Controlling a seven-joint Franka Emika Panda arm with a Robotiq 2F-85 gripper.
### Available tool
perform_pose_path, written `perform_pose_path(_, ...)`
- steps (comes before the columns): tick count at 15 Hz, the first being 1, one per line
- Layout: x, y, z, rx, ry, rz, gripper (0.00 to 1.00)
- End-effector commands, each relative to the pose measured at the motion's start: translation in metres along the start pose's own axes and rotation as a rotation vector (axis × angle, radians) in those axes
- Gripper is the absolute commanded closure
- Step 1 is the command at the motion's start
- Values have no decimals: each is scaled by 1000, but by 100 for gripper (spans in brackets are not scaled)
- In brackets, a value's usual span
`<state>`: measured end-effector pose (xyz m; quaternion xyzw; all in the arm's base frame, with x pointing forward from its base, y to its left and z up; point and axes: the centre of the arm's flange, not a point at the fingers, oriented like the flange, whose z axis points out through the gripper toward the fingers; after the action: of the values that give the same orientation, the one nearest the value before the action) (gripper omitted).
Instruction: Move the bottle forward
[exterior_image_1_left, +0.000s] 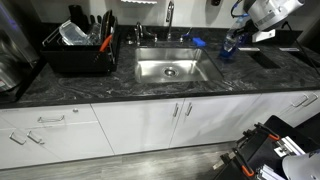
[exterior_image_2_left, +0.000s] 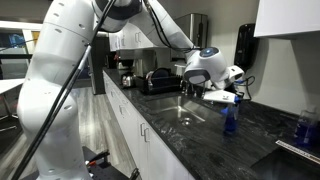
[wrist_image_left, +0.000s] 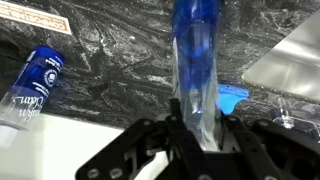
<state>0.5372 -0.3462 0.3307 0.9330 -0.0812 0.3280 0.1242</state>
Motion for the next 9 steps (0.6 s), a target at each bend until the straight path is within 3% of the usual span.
perform_pose_path(1, -3, 2, -33, -2, 64, 2, 93)
perform_pose_path(4, -2, -3, -49, 1, 69, 17, 93)
perform_pose_path(9, -27, -16, -75, 27, 33, 36, 93)
